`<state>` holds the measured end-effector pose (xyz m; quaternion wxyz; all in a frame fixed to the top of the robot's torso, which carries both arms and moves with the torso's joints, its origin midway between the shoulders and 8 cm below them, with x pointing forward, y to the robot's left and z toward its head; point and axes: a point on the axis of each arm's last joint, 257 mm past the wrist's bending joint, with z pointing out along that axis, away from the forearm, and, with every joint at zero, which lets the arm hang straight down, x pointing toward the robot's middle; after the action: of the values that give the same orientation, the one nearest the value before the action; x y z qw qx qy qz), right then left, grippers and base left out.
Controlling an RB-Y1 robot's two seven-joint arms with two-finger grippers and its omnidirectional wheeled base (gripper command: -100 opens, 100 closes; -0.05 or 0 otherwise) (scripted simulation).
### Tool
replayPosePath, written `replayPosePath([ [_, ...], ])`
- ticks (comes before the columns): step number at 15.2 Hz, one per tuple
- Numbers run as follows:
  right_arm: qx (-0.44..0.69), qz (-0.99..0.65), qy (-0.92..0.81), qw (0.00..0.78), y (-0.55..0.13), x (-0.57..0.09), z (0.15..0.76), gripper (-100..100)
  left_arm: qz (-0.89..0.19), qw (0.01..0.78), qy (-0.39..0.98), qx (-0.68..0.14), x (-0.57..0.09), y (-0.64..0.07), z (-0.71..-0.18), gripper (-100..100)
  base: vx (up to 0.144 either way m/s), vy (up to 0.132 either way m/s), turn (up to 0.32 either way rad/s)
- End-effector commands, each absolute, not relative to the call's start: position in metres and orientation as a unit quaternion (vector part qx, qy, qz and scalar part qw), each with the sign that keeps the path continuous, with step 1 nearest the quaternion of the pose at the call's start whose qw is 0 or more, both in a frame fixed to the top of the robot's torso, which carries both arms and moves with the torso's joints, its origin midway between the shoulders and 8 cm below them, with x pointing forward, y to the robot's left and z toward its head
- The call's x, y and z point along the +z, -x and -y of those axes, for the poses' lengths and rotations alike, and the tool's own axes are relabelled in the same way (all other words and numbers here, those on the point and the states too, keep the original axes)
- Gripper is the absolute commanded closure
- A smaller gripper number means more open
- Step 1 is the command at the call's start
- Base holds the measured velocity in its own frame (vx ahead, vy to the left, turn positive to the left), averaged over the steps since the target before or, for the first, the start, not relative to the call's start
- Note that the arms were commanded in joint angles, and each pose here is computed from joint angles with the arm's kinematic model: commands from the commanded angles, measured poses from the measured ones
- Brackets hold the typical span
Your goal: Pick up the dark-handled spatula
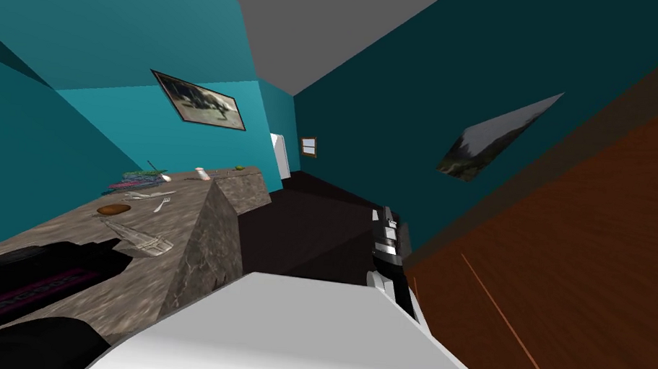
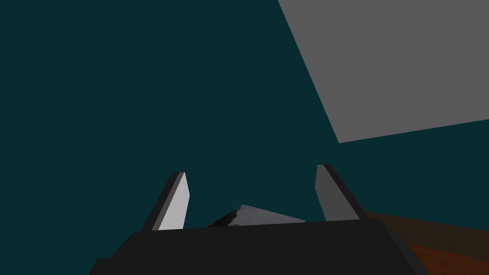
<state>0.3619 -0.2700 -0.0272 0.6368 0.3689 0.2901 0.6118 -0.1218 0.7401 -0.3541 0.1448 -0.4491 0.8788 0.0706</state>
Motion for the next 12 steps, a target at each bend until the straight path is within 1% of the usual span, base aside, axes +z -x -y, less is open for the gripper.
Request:
replayPosePath([
  [1,0.612,-0.29,-0.369,0.637,-0.362,-0.027,0.27,0,-0.88,0.145,0.447,0.072,-0.351,0.111,-0.744,100,-0.048,-0.008,0.108],
  [5,0.612,-0.29,-0.369,0.637,-0.362,-0.027,0.27,0,-0.885,0.145,0.437,0.072,-0.343,0.082,-0.747,100,-0.05,-0.01,0.071],
  [12,0.612,-0.29,-0.369,0.637,-0.362,-0.027,0.27,0,-0.891,0.143,0.424,0.071,-0.333,0.046,-0.746,100,-0.034,-0.008,0.061],
])
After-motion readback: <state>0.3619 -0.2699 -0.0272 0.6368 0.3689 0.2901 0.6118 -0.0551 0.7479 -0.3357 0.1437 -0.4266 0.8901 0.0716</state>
